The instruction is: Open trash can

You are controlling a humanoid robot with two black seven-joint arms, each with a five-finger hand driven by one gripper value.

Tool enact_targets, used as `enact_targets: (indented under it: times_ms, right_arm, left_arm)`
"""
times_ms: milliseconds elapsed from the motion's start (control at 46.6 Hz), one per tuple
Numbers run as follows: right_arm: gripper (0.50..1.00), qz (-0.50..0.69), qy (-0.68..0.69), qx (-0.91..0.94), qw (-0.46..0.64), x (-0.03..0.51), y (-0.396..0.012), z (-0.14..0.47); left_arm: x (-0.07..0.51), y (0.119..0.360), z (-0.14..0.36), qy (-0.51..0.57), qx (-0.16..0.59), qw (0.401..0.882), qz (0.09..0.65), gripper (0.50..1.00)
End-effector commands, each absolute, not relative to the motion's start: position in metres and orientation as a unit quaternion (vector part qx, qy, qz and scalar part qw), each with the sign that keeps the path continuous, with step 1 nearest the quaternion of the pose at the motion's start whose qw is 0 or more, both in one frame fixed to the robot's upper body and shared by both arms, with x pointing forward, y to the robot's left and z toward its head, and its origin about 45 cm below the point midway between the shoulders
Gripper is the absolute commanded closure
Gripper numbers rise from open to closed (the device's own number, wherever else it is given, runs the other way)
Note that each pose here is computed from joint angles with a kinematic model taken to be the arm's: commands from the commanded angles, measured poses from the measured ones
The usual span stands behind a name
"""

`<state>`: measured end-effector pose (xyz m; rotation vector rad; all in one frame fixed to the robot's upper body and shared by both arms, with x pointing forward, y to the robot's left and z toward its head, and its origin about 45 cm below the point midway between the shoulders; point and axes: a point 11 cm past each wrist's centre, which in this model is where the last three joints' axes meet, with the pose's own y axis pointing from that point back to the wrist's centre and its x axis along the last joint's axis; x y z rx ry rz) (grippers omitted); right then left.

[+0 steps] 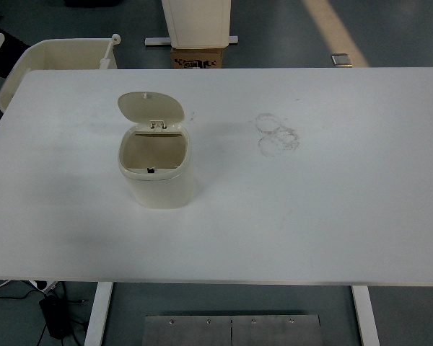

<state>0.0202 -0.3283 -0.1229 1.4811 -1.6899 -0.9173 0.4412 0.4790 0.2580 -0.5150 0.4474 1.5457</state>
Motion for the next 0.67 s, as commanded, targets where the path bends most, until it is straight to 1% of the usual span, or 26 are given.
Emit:
enact_targets:
  times_ms: [0,129,301,644]
  right_arm:
    - [0.509,-0.354,-0.652,0.571,0.35,0.019,-0.328,-0.123]
    - [0.509,-0.355,-0.652,0.571,0.351,0.018,-0.328,-0.123]
    - [0.509,-0.355,-0.652,0.571,0.351,0.017,-0.328,-0.123]
    - [0.509,-0.354,-0.652,0.572,0.349,0.017,-0.328,-0.123]
  left_arm:
    - [0.44,0.469,0.238,0.218,-0.222,0.66,0.684,0.5]
    - [0.434,0.466,0.216,0.235,-0.212,0.65,0.691,0.5]
    - [0.431,0.461,0.202,0.246,-0.207,0.646,0.692,0.5]
    - [0.427,0.464,0.199,0.246,-0.205,0.644,0.695,0.5]
